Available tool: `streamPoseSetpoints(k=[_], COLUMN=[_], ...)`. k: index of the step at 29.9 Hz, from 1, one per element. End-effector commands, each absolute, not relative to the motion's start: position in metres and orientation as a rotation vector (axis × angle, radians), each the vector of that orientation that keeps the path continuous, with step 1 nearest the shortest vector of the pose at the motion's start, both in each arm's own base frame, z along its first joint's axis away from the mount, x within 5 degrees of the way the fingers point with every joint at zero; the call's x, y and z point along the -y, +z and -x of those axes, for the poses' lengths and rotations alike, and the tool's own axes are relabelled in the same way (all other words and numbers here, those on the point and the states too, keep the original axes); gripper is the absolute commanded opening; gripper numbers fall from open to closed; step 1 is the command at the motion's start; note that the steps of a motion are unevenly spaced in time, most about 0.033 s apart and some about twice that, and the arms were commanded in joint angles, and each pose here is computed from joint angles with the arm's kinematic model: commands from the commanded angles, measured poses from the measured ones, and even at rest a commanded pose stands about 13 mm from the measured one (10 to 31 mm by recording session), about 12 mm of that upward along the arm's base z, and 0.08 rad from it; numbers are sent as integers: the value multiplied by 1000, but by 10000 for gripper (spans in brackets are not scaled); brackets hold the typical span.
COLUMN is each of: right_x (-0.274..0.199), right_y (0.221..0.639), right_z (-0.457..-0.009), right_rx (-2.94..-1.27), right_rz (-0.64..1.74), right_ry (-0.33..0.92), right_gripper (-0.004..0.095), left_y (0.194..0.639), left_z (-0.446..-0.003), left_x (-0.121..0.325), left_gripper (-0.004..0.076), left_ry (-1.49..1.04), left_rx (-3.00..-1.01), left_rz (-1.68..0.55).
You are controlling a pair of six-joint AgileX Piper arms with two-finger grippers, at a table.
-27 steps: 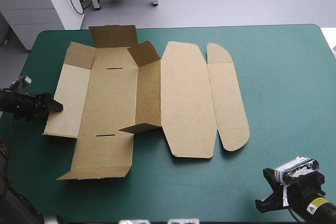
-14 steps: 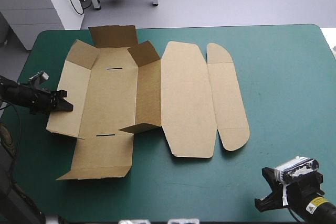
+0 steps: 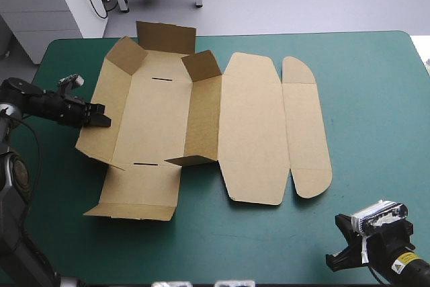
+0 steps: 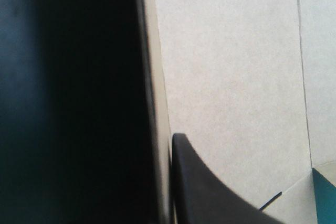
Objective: Fold the box
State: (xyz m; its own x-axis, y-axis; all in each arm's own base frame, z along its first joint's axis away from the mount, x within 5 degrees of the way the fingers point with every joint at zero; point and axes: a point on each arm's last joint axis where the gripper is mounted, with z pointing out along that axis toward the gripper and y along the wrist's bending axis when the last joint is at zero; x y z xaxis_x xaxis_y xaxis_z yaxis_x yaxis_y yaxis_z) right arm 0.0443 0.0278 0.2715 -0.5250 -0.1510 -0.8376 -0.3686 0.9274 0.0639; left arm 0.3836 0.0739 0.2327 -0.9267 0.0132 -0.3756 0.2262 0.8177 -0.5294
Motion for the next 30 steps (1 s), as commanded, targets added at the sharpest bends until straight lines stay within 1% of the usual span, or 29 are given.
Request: streamPoseSetpoints(k=[1,5,9,12,15,20,23,30], right_x=[-29,-29,-29,-29,-29,-29,-29,-29], right_y=[283,283,283,283,283,283,283,283], right_z=[-49,-49,-49,-49,-49,-49,-49,-49], right_rx=[-2060,-2060,-2060,-2060,-2060,-2060,-2060,-2060], right_rz=[348,348,348,348,348,348,348,348], right_ry=[298,298,298,298,298,298,298,298], right_gripper=[-14,-14,-14,-14,-14,-14,-14,-14], left_y=[291,330,375,410,433,441,437,436], left_z=[-385,-392,-392,-386,-378,-368,-361,-344], left_x=[-32,9,51,83,110,152,175,210], left_gripper=[8,8,8,8,7,-9,-9,-9], left_ry=[-827,-601,-349,-194,-82,78,85,96], left_rx=[-2541,-2473,-2339,-2205,-2083,-1909,-1819,-1654], left_rz=[-450,-716,-945,-1055,-1133,-1297,-1404,-1550])
